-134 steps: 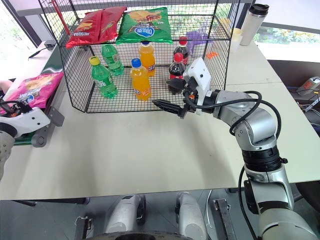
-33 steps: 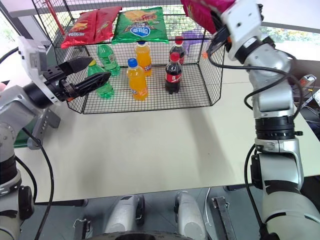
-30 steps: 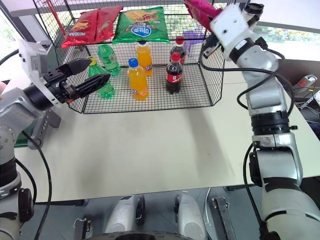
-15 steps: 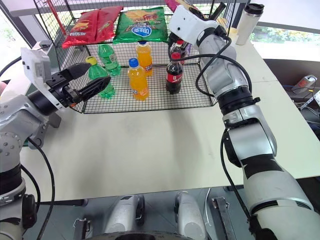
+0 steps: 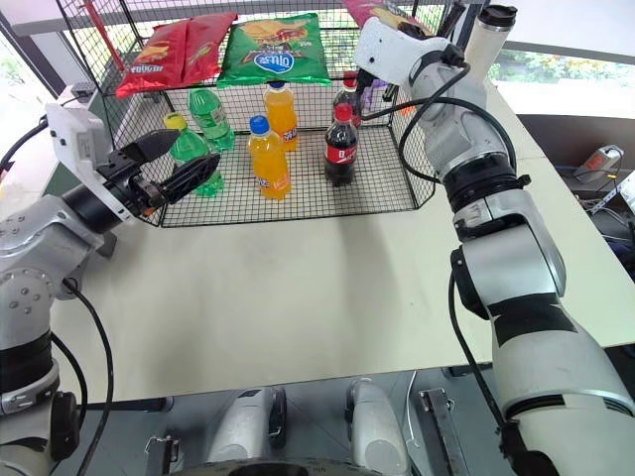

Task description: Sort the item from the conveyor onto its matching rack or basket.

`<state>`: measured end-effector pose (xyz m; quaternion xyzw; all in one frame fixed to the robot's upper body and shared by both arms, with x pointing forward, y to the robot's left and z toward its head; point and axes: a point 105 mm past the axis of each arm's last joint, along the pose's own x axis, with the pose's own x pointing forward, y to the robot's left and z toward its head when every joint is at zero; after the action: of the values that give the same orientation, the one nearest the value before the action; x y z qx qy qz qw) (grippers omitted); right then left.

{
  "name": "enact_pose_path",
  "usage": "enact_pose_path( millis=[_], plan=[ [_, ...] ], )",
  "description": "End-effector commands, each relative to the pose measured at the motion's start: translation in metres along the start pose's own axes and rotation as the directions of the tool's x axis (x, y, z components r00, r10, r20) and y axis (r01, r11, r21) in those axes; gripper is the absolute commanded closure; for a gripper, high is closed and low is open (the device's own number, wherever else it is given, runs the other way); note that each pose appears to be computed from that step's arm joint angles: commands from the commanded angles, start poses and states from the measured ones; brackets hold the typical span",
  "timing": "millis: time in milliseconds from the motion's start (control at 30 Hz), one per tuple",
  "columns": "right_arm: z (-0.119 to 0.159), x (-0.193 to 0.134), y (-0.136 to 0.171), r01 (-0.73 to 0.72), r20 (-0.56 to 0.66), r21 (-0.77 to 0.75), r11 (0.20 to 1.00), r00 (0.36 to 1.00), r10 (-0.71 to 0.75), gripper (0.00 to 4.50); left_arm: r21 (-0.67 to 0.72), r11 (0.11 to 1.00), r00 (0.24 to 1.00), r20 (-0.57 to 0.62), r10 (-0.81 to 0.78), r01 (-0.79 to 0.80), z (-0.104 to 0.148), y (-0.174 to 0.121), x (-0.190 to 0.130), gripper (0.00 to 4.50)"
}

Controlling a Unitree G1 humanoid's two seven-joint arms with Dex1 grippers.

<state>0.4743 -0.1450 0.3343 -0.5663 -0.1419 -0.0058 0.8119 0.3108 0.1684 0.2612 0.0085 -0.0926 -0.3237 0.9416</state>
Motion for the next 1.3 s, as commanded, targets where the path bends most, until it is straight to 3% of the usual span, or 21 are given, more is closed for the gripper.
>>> enact_pose_path(
  millis=[33,233,467,633,867,1067,1200,1300],
  plan=[
    [0.016,0.002,-0.020,0.018,0.051,0.088,0.996,0.998,-0.023,3.22,0.037,0.999,1.000,0.026,0.004,-0.005,0.005,-0.001,0.000,0.00],
    [0.019,0.002,-0.026,-0.039,0.071,0.145,0.989,0.997,0.029,0.09,0.036,0.999,1.000,0.023,0.019,-0.020,0.003,0.000,-0.003,0.00],
    [0.029,-0.002,-0.014,-0.260,0.176,0.350,0.900,0.962,0.209,0.09,0.035,0.999,0.999,0.022,0.030,-0.031,0.001,0.001,-0.003,0.00],
    [0.028,-0.009,-0.013,-0.345,0.229,0.412,0.843,0.935,0.270,0.09,0.034,0.999,0.999,0.021,0.042,-0.043,-0.001,0.002,-0.004,0.00],
    [0.034,-0.024,-0.013,-0.432,0.332,0.454,0.779,0.893,0.302,0.09,0.036,0.998,0.999,0.018,0.049,-0.050,-0.001,0.004,-0.006,0.00],
    [0.029,-0.061,-0.043,-0.443,0.457,0.493,0.749,0.864,0.211,0.09,0.095,0.987,0.991,0.035,0.129,-0.132,0.006,0.021,-0.012,0.00],
    [0.017,-0.107,-0.063,-0.526,0.576,0.610,0.593,0.808,0.124,0.09,0.110,0.985,0.991,0.023,0.133,-0.135,0.008,0.023,-0.021,0.00],
    [0.005,-0.131,-0.054,-0.575,0.598,0.683,0.450,0.794,0.106,0.09,0.108,0.985,0.991,-0.003,0.134,-0.133,0.005,0.023,-0.027,0.00]
  ],
)
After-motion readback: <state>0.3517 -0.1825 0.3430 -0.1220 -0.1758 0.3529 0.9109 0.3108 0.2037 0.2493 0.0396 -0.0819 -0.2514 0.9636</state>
